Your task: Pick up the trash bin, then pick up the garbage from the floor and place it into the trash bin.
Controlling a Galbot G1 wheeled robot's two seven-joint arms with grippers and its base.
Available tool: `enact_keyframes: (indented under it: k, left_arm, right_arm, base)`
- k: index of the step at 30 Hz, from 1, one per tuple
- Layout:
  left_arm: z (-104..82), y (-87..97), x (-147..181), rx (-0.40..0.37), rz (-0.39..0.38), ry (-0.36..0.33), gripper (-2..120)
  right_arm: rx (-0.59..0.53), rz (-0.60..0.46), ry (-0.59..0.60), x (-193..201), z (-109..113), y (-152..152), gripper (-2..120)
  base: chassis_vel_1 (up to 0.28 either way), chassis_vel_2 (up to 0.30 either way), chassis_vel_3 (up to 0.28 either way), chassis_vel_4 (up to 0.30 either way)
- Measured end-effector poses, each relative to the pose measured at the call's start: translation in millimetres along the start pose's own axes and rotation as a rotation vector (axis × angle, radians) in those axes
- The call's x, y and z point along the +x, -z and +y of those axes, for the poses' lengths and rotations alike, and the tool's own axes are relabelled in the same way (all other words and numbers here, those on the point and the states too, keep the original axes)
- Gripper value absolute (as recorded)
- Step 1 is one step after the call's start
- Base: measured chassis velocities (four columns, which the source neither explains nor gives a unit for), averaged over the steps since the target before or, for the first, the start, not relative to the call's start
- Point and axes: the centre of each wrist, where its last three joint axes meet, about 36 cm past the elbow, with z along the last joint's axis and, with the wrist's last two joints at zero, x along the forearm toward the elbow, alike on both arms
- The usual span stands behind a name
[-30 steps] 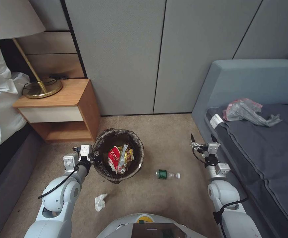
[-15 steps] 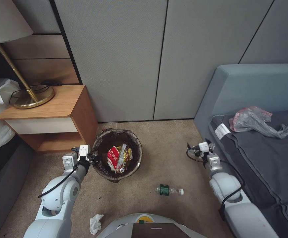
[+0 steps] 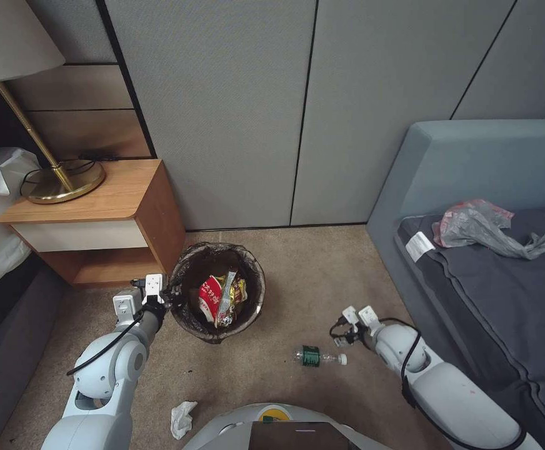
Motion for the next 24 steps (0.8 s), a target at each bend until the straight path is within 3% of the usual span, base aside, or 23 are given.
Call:
enact_keyframes:
  k: [11, 18, 24]
  left_arm:
    - [-1.4, -3.9, -5, 0.006, 0.008, -0.004, 0]
    - [0.5, -3.6, -5, 0.001, 0.008, -0.004, 0]
    - [1.4, -3.8, -5, 0.0, 0.009, -0.005, 0]
  right_arm:
    - [0.099, 0.051, 0.028, -19, 20, -37, 100]
    - [0.165, 0.023, 0.07, -10, 44, -35, 100]
    - [0.21, -0.006, 0.054, 1, 44, -27, 100]
  base:
    - [0.0, 0.0, 0.0, 0.0]
    - [0.0, 0.0, 0.0, 0.0]
    - [0.0, 0.0, 0.0, 0.0]
